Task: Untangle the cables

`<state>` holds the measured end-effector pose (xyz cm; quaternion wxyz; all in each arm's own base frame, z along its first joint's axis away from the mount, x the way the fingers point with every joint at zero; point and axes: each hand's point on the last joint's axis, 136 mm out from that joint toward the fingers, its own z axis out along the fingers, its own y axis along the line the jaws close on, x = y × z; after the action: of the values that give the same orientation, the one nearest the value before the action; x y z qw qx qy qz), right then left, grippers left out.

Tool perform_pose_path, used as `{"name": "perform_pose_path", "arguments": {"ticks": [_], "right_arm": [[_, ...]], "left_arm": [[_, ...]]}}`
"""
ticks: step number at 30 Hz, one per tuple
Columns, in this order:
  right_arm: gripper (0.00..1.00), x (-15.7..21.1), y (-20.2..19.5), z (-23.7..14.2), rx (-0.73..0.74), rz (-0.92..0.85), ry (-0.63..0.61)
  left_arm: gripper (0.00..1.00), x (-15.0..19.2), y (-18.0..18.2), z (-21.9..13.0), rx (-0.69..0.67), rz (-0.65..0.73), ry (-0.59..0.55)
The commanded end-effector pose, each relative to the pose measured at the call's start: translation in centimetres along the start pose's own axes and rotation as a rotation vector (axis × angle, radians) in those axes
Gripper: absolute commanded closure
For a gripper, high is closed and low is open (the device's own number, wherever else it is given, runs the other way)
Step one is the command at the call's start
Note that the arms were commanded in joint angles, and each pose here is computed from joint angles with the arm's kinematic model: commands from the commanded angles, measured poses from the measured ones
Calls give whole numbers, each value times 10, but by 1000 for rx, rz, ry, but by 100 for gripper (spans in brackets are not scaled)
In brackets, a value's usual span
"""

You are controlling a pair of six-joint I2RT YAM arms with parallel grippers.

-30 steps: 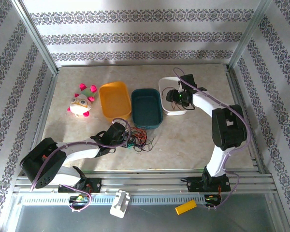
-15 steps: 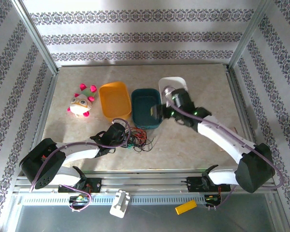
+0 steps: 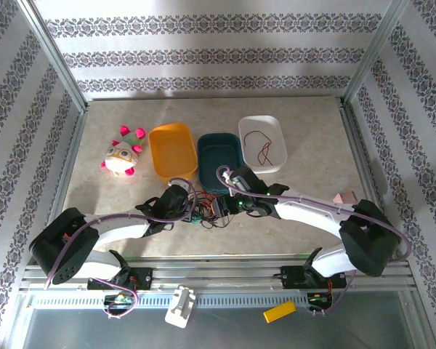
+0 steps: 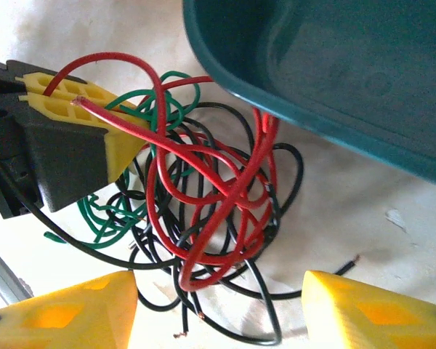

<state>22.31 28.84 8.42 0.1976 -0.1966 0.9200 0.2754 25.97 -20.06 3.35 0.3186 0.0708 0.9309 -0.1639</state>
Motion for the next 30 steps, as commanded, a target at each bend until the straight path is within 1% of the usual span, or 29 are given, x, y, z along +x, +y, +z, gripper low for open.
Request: {"name": "perform_pose_path", "arguments": {"ticks": [1, 2, 3, 5, 7, 9, 10, 14, 22, 27, 30], "right_arm": [[42, -18, 5, 6, 12, 2, -48], [45, -19, 3, 8, 25, 8, -48], [52, -19, 0, 10, 41, 19, -50], [66, -20, -7, 11, 74, 32, -60], [84, -21, -12, 9, 101, 36, -76], [98, -24, -17, 3, 132, 45, -106], [100, -26, -20, -3, 152, 50, -131], [100, -38, -33, -38, 238, 73, -256], [100, -56, -73, -146, 439, 187, -622], [100, -49, -106, -204, 516, 308, -806], [100, -36, -129, -231, 552, 406, -895]], "left_arm": [[100, 13, 5, 3, -39, 22, 39], [100, 14, 6, 3, -42, 24, 40], [100, 13, 6, 3, -44, 24, 40], [100, 13, 7, 2, -49, 25, 39], [100, 14, 9, 2, -57, 22, 40], [100, 14, 10, 1, -63, 21, 38], [100, 14, 10, 1, -63, 20, 36], [100, 14, 11, 1, -68, 24, 37], [100, 18, 17, 4, -99, 17, 44], [100, 19, 20, 5, -115, 12, 46], [100, 20, 22, 6, -126, 10, 47]]}}
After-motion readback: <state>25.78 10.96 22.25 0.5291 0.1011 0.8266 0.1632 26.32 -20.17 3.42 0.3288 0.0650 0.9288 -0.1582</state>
